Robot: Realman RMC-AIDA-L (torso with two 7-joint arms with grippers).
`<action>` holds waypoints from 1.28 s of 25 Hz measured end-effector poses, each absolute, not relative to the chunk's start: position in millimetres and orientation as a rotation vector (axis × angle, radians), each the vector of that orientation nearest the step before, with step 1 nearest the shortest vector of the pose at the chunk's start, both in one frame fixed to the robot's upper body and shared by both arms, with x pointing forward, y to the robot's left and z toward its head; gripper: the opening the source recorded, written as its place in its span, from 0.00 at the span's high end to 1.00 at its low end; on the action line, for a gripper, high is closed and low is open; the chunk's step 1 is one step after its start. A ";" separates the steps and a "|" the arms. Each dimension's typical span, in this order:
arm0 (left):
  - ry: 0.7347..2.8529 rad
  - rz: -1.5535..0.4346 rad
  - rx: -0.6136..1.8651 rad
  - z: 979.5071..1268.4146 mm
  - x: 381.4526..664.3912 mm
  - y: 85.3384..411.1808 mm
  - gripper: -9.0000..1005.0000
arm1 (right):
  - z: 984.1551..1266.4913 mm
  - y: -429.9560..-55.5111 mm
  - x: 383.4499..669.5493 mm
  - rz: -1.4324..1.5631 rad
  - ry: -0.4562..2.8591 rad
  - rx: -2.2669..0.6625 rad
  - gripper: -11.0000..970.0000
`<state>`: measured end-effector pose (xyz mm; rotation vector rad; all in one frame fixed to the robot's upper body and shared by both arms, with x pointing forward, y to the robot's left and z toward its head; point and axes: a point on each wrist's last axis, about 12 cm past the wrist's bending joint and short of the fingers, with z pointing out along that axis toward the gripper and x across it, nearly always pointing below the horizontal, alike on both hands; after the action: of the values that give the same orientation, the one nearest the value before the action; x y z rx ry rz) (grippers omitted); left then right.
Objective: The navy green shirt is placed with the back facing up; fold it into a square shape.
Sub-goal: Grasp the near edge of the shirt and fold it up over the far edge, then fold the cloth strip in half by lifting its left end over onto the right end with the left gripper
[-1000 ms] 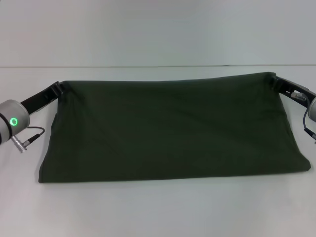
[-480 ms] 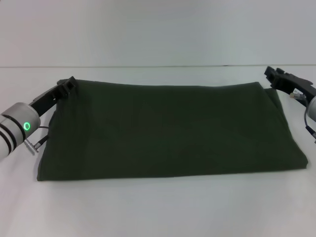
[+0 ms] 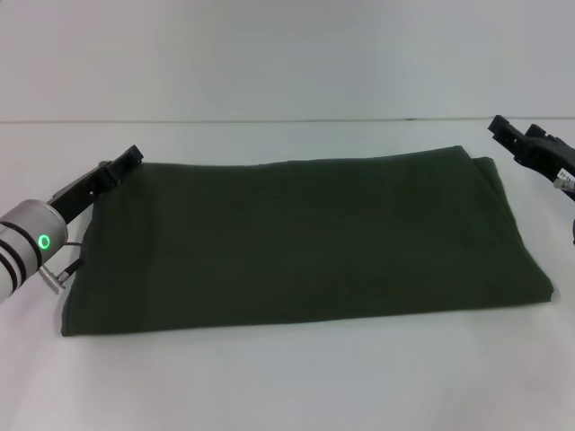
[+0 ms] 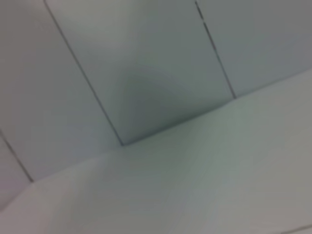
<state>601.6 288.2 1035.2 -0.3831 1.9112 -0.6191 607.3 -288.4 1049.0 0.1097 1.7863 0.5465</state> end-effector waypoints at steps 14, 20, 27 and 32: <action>1.832 -0.591 -0.430 1034.7 579.6 321.9 0.05 | 1049.7 -286.2 588.2 0.631 1.724 -0.015 0.05; 1.688 -0.803 -0.369 1051.1 542.9 343.4 0.05 | 1060.5 -245.2 575.6 0.701 1.644 -0.597 0.05; 1.774 -1.035 -0.168 1056.1 520.9 328.1 0.05 | 1057.3 -225.9 570.5 0.710 1.645 -0.852 0.05; 1.873 -1.115 -0.204 1053.3 511.5 331.4 0.06 | 1056.4 -213.1 566.0 0.727 1.617 -1.004 0.05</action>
<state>511.5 331.4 1053.3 -0.2040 1.8728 -1.1154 566.0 -213.1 1056.4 -1.0042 1.6173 0.7265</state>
